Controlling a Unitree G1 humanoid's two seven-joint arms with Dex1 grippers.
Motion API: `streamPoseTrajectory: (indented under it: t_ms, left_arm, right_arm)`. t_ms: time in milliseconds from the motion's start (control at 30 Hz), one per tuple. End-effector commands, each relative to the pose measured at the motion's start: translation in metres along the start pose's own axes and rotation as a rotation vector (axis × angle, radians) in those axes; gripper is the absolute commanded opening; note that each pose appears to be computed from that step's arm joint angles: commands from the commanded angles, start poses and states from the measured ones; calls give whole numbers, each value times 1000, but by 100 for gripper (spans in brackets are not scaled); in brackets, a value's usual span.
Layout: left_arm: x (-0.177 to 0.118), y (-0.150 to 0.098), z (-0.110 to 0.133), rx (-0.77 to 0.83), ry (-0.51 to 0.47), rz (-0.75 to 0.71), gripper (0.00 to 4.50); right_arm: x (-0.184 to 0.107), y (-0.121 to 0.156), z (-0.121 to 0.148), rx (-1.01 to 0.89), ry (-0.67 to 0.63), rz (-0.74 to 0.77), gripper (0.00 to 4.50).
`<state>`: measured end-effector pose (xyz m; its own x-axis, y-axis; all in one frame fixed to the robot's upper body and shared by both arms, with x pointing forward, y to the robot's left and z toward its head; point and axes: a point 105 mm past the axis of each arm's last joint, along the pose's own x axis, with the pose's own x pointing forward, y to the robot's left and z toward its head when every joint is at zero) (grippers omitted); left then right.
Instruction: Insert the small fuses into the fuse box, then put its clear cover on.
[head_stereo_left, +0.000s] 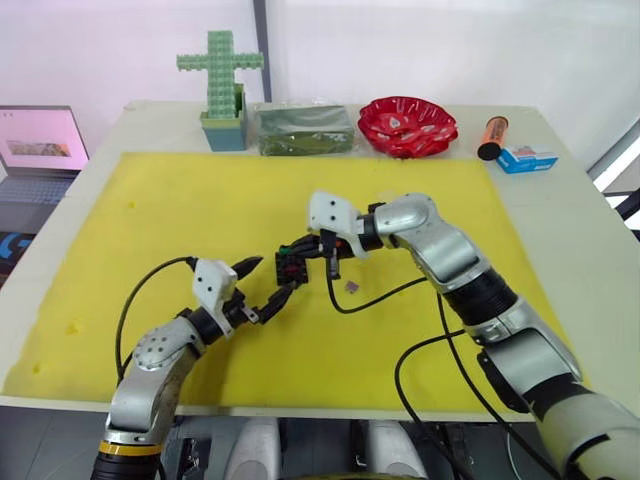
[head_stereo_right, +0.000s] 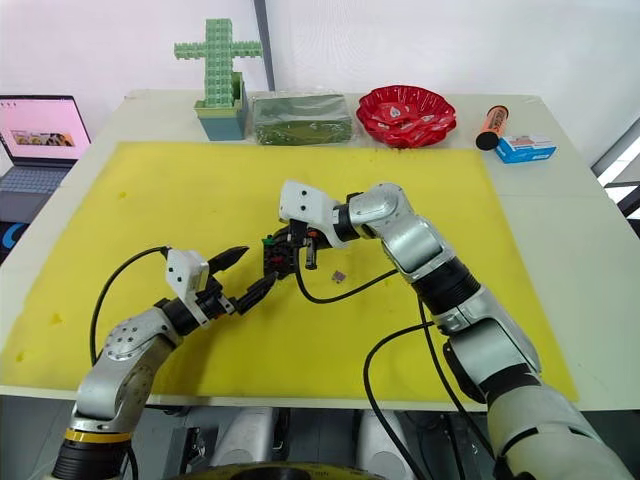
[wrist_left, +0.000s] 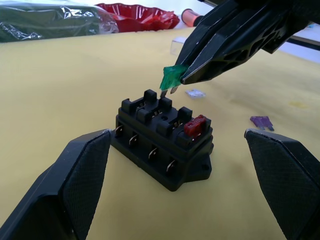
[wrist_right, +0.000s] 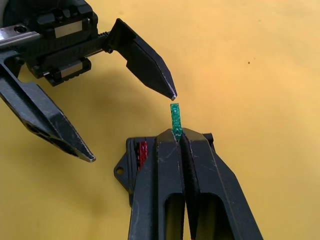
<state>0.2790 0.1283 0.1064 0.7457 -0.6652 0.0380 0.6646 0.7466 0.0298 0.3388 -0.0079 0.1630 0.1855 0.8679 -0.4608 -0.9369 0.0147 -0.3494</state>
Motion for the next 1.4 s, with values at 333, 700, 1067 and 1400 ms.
streamPoseTrajectory:
  t_ms: [333, 700, 1067, 1400]
  left_arm:
    - [1, -3, 3, 79, -42, 4, 448]
    - [3, -2, 3, 72, -44, 2, 448]
    - [3, 0, 3, 76, -39, 4, 448]
    - [5, 1, -2, 67, 6, 3, 448]
  right_arm:
    - [-1, -1, 10, -62, -11, 13, 0]
    - [-1, 1, 0, -51, 17, 26, 0]
    - [2, 0, -2, -60, 24, 30, 0]
    - [2, -1, -5, -69, 38, 36, 0]
